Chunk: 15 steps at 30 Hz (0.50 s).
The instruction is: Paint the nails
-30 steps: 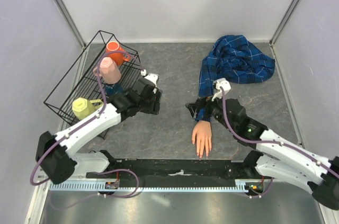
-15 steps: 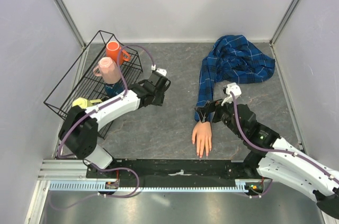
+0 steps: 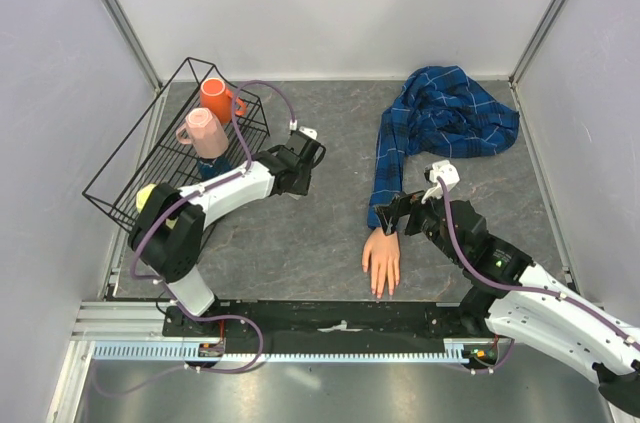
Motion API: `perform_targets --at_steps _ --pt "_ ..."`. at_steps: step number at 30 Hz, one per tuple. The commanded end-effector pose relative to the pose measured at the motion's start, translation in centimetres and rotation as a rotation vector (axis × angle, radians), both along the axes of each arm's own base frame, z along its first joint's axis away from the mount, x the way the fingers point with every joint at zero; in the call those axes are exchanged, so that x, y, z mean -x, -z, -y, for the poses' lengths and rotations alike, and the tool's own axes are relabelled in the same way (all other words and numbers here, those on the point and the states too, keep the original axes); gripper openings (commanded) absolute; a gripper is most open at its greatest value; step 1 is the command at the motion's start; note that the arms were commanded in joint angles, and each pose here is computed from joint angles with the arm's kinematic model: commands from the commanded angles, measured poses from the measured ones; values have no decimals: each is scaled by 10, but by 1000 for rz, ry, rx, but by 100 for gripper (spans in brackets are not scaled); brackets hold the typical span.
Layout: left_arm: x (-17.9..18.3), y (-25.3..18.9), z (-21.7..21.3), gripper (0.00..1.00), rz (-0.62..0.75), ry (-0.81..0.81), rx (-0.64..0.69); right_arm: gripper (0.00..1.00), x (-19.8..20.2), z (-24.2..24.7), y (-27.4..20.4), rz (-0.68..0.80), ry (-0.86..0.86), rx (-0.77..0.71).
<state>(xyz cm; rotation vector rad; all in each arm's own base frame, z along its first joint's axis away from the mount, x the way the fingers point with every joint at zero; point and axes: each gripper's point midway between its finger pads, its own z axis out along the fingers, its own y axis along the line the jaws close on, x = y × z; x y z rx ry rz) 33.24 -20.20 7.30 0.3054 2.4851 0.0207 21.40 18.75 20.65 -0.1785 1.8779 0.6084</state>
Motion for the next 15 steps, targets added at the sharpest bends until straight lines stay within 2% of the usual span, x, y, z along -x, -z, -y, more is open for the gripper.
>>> perform_targets --at_steps 1,15 --pt "-20 -14 3 45 68 6 -6 98 -2 4 2 11 19 16" --pt "-26 -7 4 38 56 7 -16 98 -2 1 14 -19 14 40"
